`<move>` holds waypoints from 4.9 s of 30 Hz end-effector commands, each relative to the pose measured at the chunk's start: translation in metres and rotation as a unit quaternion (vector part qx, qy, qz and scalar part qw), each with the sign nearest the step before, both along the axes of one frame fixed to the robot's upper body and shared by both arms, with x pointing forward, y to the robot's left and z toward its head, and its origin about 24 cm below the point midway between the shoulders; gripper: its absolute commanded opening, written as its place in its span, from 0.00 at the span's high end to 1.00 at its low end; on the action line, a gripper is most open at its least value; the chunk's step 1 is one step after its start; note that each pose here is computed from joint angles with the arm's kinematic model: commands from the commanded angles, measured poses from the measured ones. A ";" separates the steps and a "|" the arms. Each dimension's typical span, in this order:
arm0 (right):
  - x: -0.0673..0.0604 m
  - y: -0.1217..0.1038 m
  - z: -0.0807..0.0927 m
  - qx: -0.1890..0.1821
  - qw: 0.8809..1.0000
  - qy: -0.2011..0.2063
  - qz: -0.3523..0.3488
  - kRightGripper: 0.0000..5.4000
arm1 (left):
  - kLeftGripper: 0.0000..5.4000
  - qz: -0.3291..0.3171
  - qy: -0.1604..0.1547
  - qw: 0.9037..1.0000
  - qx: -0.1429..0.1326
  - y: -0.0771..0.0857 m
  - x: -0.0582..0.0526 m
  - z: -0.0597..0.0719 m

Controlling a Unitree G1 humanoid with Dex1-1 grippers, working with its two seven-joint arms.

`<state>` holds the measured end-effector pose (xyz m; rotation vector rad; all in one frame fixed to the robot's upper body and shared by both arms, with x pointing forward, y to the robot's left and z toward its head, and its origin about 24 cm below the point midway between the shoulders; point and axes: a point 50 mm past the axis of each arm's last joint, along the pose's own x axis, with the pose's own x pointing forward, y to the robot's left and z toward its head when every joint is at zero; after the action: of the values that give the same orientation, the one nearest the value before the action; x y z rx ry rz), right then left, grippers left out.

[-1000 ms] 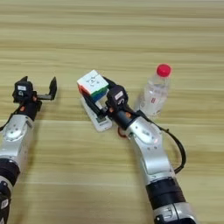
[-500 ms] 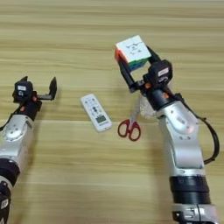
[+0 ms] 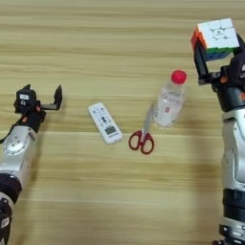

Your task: Move the objects on the table

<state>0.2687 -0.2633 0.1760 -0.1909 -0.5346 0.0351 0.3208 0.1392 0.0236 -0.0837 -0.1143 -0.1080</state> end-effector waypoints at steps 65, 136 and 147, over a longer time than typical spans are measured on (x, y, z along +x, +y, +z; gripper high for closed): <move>0.009 -0.024 -0.138 0.066 0.949 0.276 -0.140 0.09 | 0.00 0.002 0.002 1.000 0.006 0.002 0.002 0.001; 0.024 0.055 -0.088 0.020 0.987 0.143 0.067 0.00 | 0.00 -0.003 0.006 1.000 0.006 0.000 0.004 -0.001; 0.040 0.054 -0.108 0.064 0.971 0.223 0.062 0.07 | 0.00 -0.003 0.007 1.000 0.007 0.000 0.004 -0.001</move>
<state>0.3042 -0.2119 0.0712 -0.0476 -0.1339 0.1557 0.3224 0.1394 0.0196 -0.0778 -0.0911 -0.1123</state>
